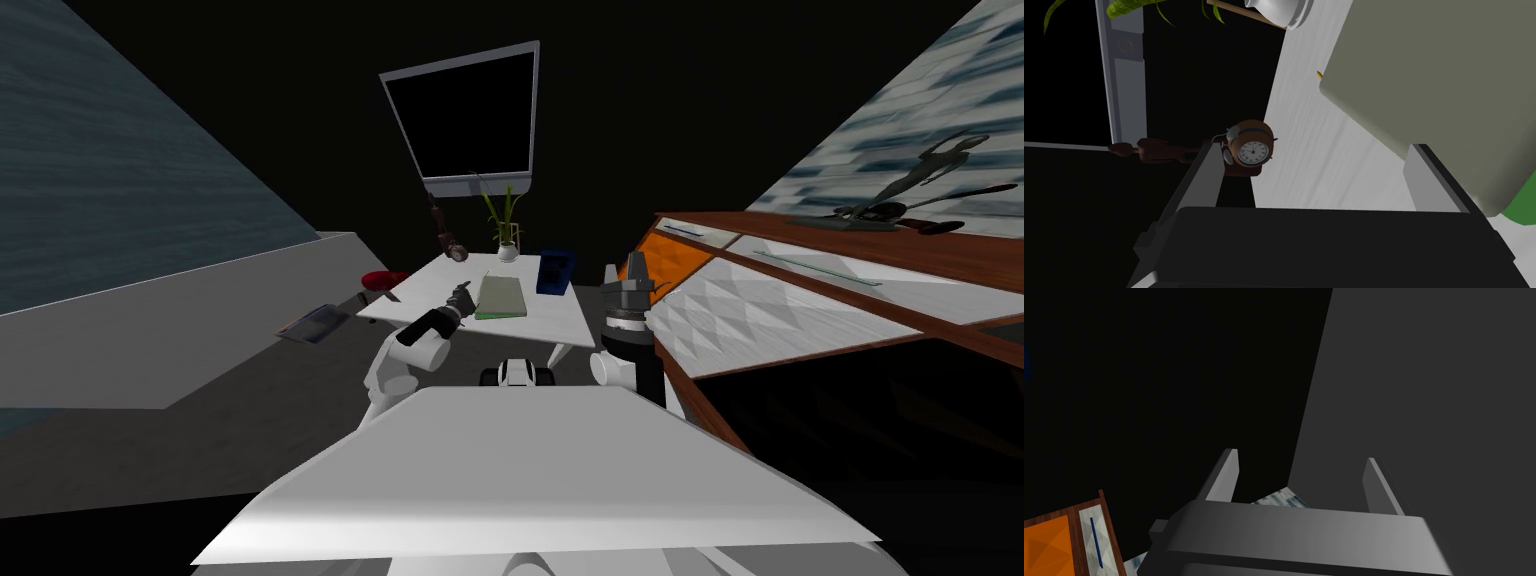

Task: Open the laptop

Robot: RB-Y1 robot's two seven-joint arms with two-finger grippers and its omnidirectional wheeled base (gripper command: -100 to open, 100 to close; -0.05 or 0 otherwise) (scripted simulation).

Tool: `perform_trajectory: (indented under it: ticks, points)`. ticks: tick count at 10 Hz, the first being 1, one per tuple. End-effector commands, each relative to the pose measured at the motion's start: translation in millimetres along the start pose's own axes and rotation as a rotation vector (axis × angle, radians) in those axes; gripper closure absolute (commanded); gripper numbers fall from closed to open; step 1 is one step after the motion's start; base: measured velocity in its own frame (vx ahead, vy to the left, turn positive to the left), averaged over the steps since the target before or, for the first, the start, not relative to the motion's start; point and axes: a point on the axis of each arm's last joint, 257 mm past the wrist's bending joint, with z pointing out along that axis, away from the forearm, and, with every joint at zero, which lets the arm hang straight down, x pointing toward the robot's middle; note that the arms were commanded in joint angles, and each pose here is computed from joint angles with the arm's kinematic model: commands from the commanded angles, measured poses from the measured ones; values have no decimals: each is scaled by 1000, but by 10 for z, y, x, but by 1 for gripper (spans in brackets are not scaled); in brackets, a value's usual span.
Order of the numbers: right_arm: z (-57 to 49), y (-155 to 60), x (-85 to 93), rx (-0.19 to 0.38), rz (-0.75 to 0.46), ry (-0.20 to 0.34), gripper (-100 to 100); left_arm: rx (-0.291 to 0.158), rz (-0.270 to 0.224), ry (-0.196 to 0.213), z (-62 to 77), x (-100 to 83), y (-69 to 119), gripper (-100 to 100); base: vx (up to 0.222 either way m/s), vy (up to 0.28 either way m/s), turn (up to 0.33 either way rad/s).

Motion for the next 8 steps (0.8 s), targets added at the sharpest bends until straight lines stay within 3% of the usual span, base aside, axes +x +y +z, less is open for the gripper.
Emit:
perform_trajectory:
  ticks: [1,2,3,8]
  points:
    - [0,0,0,0,0,0,0,-4,2,4,-144,74,-85,-100,39,3,22]
    - [0,0,0,0,0,0,0,-1,2,5,-106,64,-80,-100,18,2,4]
    - [0,0,0,0,0,0,0,-3,2,3,-111,65,-79,0,0,0,0]
    - [0,0,0,0,0,0,0,-3,2,4,-110,64,-79,0,0,0,0]
